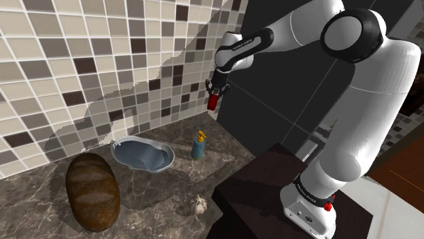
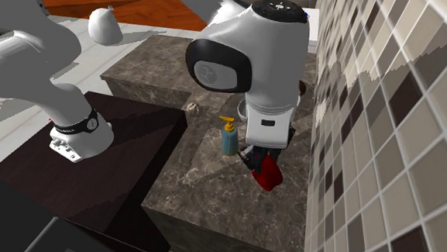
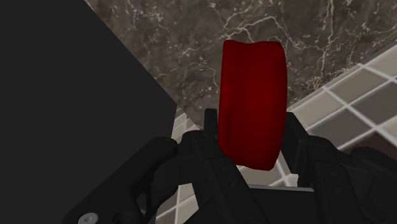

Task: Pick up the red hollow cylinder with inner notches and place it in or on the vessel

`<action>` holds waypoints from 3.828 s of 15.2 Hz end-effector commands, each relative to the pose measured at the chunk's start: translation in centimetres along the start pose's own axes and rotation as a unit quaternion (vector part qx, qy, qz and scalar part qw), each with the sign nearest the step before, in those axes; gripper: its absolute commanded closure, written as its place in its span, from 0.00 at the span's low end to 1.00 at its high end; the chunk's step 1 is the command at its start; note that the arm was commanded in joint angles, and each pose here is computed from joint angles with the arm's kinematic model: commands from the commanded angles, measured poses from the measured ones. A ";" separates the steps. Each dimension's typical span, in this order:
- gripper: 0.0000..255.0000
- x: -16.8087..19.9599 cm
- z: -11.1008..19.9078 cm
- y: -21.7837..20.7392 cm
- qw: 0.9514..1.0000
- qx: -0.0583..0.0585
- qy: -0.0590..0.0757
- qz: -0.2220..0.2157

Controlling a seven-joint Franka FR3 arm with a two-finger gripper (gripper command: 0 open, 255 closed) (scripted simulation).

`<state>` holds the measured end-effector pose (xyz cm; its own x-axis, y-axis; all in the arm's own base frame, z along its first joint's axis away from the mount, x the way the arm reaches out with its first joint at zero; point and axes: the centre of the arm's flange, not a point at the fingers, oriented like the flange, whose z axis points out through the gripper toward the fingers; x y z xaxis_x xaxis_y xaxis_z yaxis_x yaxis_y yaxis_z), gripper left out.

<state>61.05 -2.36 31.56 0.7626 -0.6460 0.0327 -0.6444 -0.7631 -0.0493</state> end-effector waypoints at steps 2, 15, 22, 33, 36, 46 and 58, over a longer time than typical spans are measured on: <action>1.00 -1.9 -0.5 -1.9 1.000 0.000 0.000 0.000; 1.00 -13.6 -1.6 -14.4 1.000 0.000 0.000 0.000; 1.00 -19.9 -2.3 -21.2 1.000 0.000 0.000 0.000; 1.00 -29.5 -2.7 -31.5 1.000 0.000 0.000 0.000; 1.00 -29.6 -1.1 -31.4 1.000 0.000 0.000 0.000; 1.00 -29.8 4.2 -31.1 1.000 0.000 0.000 0.000; 1.00 -29.9 7.3 -31.0 1.000 0.000 0.000 0.000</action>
<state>58.64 40.68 24.82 0.7627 -0.6460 0.0323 -0.6443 -0.7632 -0.0485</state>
